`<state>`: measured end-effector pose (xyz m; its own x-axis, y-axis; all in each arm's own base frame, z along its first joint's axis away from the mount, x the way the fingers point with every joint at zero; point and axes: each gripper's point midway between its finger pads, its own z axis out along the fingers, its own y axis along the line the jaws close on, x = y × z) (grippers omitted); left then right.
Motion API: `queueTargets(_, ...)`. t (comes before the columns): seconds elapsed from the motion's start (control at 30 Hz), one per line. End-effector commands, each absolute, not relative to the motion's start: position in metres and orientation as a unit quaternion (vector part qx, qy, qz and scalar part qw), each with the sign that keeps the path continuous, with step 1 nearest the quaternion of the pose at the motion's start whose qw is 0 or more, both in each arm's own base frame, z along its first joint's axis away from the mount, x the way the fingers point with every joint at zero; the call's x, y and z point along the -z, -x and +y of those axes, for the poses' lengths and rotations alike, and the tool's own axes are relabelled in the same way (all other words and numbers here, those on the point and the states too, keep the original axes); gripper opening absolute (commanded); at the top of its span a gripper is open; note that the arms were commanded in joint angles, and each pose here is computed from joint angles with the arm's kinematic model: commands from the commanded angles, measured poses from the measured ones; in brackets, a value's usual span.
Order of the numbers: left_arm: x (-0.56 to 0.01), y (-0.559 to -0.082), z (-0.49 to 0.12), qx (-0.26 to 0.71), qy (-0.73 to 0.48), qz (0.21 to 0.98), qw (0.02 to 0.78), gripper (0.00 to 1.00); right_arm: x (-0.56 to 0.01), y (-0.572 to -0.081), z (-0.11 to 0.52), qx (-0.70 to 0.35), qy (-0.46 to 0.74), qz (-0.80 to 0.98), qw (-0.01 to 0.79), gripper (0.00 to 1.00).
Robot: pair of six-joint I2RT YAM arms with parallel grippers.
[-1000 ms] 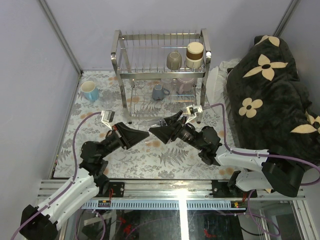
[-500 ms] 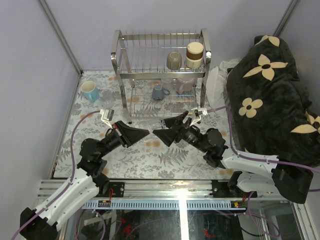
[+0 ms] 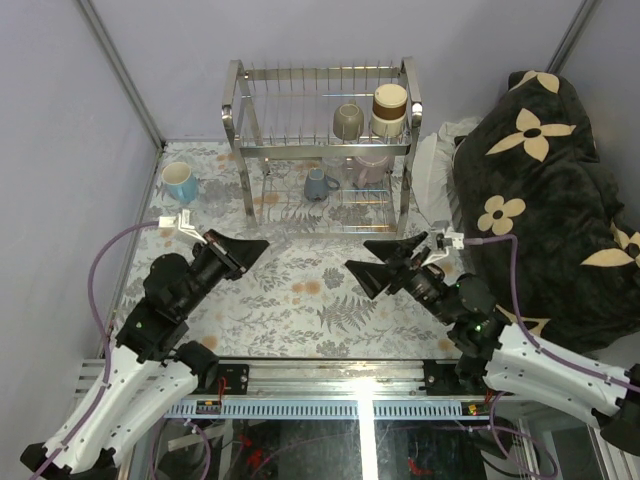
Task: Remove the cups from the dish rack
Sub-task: Place the cup at the center of the board.
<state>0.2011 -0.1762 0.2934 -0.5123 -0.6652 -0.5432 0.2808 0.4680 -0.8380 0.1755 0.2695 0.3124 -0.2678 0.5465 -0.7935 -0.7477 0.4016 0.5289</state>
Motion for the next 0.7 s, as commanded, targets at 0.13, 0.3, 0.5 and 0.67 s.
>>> queueTargets(0.13, -0.246, -0.224, -0.079, 0.203, 0.252, 0.790, 0.520, 0.00, -0.287, -0.174, 0.235, -0.462, 0.097, 0.631, 0.615, 1.00)
queueTargets(0.3, -0.250, -0.240, -0.048, 0.091, 0.277, 0.791, 0.538, 0.00, -0.280, -0.171, 0.225, -0.443, 0.104, 0.644, 0.615, 1.00)
queueTargets(0.5, -0.242, -0.276, -0.021, 0.019, 0.308, 0.790, 0.529, 0.00, -0.275, -0.168, 0.215, -0.434, 0.104, 0.644, 0.621, 1.00)
queueTargets(0.67, -0.214, -0.307, 0.030, -0.008, 0.362, 0.792, 0.491, 0.00, -0.267, -0.169, 0.206, -0.424, 0.093, 0.646, 0.628, 0.99)
